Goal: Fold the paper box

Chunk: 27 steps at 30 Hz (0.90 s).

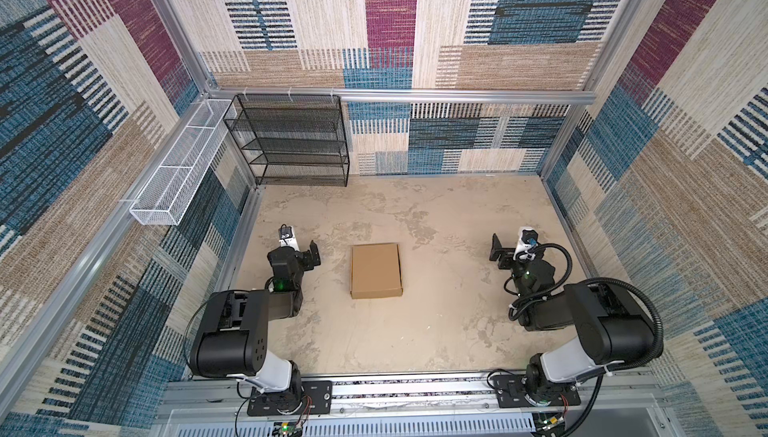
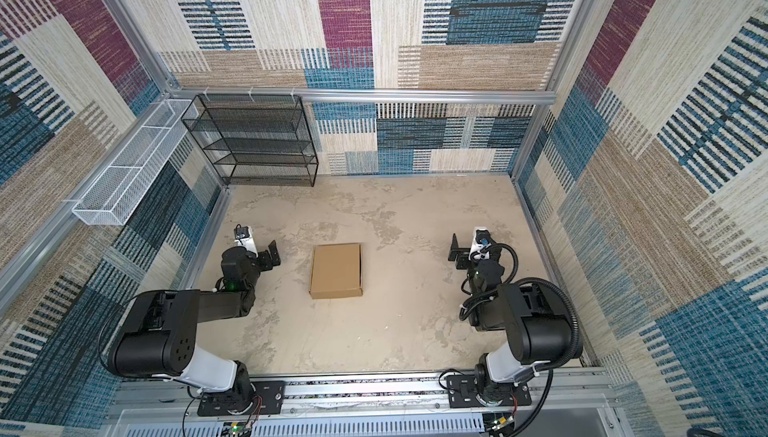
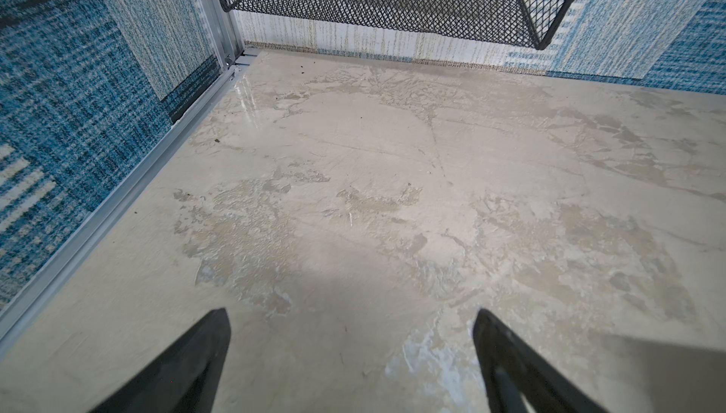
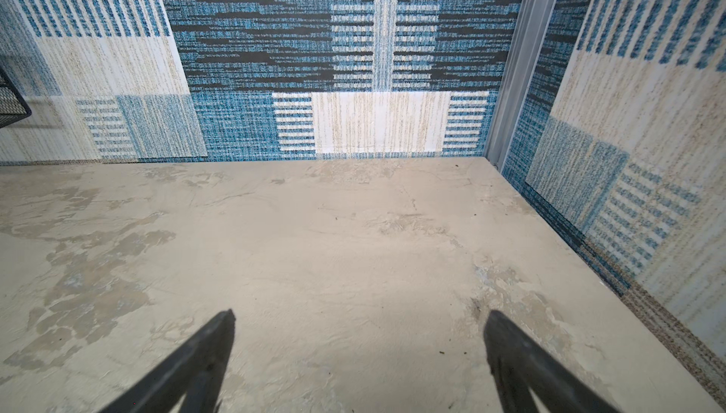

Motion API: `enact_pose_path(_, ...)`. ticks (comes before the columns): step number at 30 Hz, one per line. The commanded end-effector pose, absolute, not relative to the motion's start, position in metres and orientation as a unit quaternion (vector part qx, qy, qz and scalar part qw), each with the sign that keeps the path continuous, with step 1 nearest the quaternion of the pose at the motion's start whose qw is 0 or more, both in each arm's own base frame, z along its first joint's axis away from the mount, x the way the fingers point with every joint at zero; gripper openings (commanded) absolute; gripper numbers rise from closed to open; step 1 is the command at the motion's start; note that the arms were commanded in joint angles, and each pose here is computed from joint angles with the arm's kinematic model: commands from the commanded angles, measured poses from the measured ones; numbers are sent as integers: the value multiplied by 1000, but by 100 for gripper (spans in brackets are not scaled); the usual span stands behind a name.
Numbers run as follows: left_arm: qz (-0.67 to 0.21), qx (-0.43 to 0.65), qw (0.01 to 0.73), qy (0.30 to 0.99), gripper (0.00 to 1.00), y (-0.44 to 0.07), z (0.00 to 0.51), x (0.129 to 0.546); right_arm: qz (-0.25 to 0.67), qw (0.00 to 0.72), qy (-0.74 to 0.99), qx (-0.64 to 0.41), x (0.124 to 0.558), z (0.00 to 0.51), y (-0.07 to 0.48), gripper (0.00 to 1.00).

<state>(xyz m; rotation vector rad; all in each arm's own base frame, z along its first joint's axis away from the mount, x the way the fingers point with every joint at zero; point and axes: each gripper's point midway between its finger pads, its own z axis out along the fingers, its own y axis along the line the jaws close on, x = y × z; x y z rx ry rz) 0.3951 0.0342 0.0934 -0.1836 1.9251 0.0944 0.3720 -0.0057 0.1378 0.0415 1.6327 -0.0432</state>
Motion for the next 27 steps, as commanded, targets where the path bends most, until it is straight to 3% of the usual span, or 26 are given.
enact_pose_path(1, 44, -67, 568, 819, 99, 33, 95, 397, -12, 695, 718, 20, 372, 145, -4, 100)
enact_pose_path(27, 44, -67, 568, 819, 99, 33, 95, 397, -8, 692, 722, 18, 375, 143, -4, 100)
